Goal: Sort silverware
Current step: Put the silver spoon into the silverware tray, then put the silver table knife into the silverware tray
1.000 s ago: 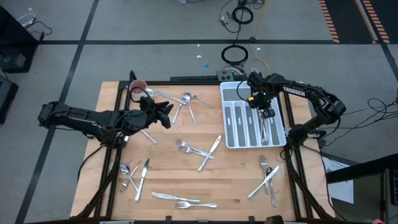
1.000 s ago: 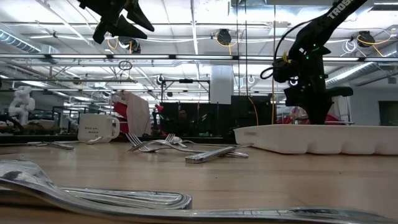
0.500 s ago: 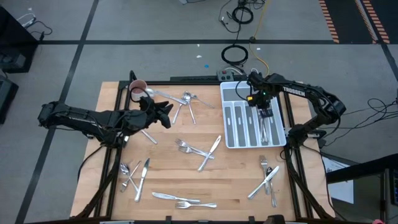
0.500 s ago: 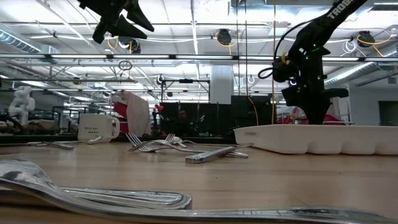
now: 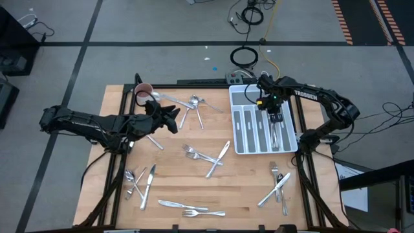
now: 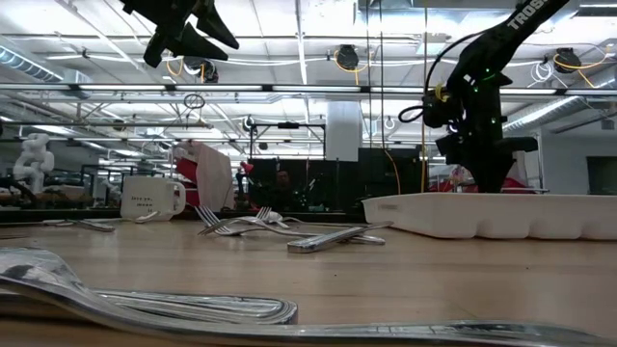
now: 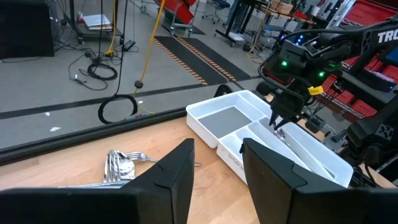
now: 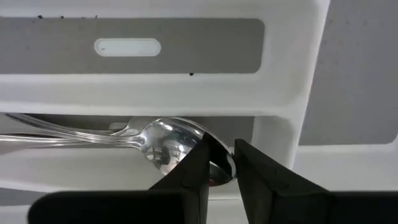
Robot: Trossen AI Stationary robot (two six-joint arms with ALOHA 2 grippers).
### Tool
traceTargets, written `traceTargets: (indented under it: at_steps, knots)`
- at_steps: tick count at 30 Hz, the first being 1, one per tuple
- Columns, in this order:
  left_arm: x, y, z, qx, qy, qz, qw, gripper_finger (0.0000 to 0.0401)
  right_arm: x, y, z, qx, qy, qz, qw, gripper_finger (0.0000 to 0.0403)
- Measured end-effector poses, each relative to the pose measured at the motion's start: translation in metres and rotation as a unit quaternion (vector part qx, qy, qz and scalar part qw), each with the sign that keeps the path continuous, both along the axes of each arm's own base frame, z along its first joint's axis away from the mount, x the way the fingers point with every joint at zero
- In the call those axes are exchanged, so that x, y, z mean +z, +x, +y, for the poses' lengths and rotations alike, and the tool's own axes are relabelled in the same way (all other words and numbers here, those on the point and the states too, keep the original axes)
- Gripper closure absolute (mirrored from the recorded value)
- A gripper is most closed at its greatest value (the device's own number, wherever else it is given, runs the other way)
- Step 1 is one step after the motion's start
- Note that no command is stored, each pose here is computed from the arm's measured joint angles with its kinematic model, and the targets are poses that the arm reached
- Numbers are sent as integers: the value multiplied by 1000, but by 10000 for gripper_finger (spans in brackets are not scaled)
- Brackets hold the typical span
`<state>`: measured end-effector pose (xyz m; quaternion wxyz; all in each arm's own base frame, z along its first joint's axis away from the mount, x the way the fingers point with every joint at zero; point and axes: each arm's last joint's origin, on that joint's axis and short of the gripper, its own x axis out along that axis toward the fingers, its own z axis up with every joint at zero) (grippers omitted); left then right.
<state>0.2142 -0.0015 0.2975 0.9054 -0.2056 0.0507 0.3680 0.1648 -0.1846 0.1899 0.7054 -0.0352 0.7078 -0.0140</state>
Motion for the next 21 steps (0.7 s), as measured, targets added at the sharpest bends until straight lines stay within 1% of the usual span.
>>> traceTargets:
  at_steps: [7,12,18,21]
  knots:
    - [0,0,0,0,0,0,1000,260,0,1,2,2,20,-15,1000,320]
    - [0,0,0,0,0,0,1000,260,0,1,2,-8,20,-18,1000,303]
    - [0,0,0,0,0,0,1000,260,3,4,-2,-37,2,-36,999,296]
    - [0,0,0,0,0,0,1000,260,19,7,-6,-47,-20,-58,997,296]
